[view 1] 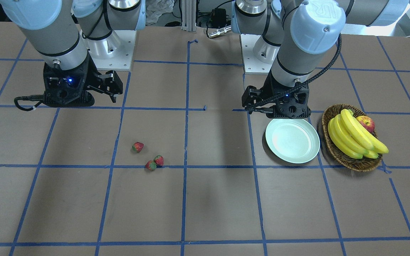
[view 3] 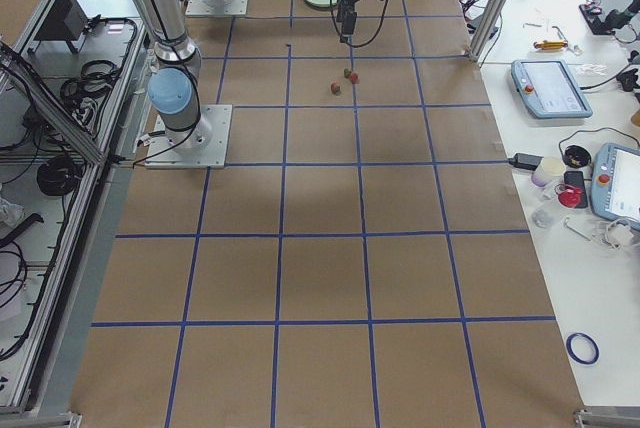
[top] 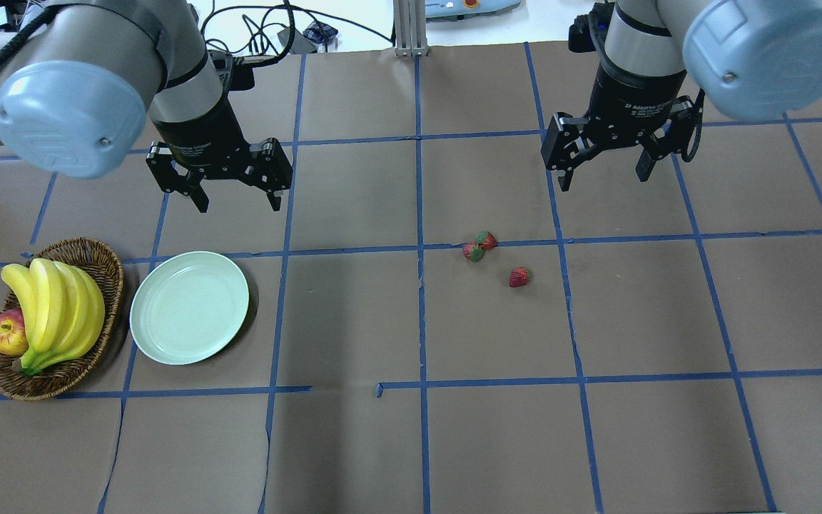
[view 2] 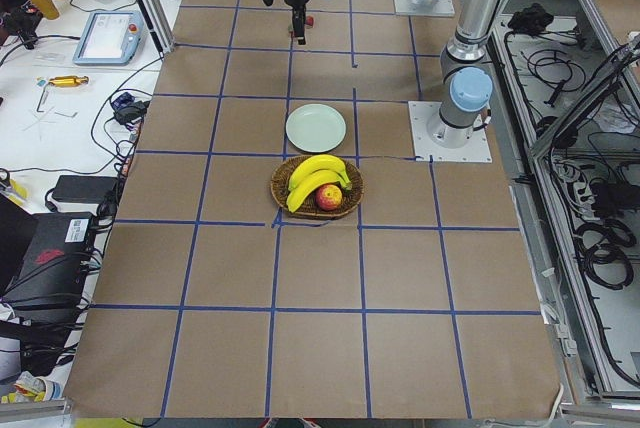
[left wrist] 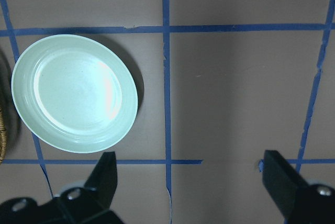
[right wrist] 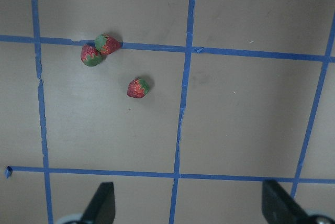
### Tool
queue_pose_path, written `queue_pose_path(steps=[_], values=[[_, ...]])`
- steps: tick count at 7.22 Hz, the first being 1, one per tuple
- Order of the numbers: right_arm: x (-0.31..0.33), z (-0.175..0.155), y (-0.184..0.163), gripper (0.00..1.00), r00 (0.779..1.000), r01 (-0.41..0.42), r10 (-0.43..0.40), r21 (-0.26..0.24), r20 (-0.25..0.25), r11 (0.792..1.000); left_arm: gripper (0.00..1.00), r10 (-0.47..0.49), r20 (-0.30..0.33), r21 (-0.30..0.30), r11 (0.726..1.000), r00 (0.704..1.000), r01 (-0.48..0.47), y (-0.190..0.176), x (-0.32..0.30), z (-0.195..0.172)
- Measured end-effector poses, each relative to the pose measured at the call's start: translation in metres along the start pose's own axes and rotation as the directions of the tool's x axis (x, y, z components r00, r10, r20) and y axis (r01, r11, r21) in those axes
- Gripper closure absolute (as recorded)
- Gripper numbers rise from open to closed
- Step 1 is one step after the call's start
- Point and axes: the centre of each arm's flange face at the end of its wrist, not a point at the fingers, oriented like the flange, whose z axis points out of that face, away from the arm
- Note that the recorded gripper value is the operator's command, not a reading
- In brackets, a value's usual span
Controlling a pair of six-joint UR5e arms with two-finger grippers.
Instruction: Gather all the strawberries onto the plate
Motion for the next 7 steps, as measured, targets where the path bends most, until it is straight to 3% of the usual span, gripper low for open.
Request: queue_pose_path(steps=[7], values=[[-0.012,0.016,-0.006,0.0,1.0,0.019,-0.018,-0.025,0.016,1.0,0.0,0.001,0.001,-0.006,1.0,1.0,-0.001,-0.001,0.0,0.003]])
